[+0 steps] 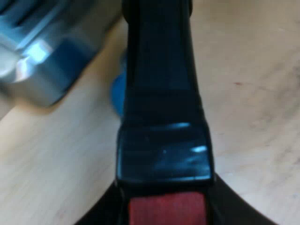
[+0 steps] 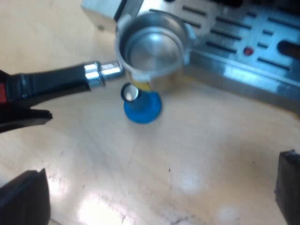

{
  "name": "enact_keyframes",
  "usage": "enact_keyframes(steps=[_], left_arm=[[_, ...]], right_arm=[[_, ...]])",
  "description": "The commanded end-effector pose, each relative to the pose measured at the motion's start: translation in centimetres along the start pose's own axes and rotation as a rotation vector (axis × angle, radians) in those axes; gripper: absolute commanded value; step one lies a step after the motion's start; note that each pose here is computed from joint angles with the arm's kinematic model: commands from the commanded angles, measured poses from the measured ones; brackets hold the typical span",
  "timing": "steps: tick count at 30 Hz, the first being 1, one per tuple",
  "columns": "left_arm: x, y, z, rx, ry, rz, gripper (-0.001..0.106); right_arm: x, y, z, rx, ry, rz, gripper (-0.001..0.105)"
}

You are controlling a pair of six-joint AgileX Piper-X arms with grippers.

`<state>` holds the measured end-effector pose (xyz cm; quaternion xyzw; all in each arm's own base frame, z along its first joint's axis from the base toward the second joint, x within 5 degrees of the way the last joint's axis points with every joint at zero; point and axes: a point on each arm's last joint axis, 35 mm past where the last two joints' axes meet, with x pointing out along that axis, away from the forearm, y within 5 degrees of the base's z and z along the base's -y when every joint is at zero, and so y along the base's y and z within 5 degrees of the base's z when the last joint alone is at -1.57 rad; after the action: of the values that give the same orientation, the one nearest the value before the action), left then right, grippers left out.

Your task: Put the handle in the coffee machine

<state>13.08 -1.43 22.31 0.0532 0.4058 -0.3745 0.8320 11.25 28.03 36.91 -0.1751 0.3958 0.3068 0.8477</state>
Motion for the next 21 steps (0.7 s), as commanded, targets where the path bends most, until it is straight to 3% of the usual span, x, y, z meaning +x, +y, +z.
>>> enact_keyframes(steps=[1,7,16,18,21], left_arm=[[-1.1,0.1,0.8,0.014,-0.054,0.004,0.0],[-2.8,0.4,1.4,-0.003,-0.064,0.054,0.0],[-3.3,0.4,1.6,0.011,-0.061,0.063,0.0],[-3.3,0.4,1.6,0.02,-0.061,0.063,0.0],[-3.3,0.4,1.6,0.02,-0.061,0.063,0.0]], right_arm=[[-1.2,0.7,-0.1,-0.018,-0.086,-0.101,0.105],[-2.2,2.3,-0.7,-0.001,-0.163,-0.177,0.105],[-2.5,3.0,-1.0,-0.012,-0.169,-0.15,0.105],[-2.1,3.4,-0.7,0.057,-0.2,-0.139,0.105],[-1.5,4.3,-0.3,0.086,-0.273,-0.14,0.105]])
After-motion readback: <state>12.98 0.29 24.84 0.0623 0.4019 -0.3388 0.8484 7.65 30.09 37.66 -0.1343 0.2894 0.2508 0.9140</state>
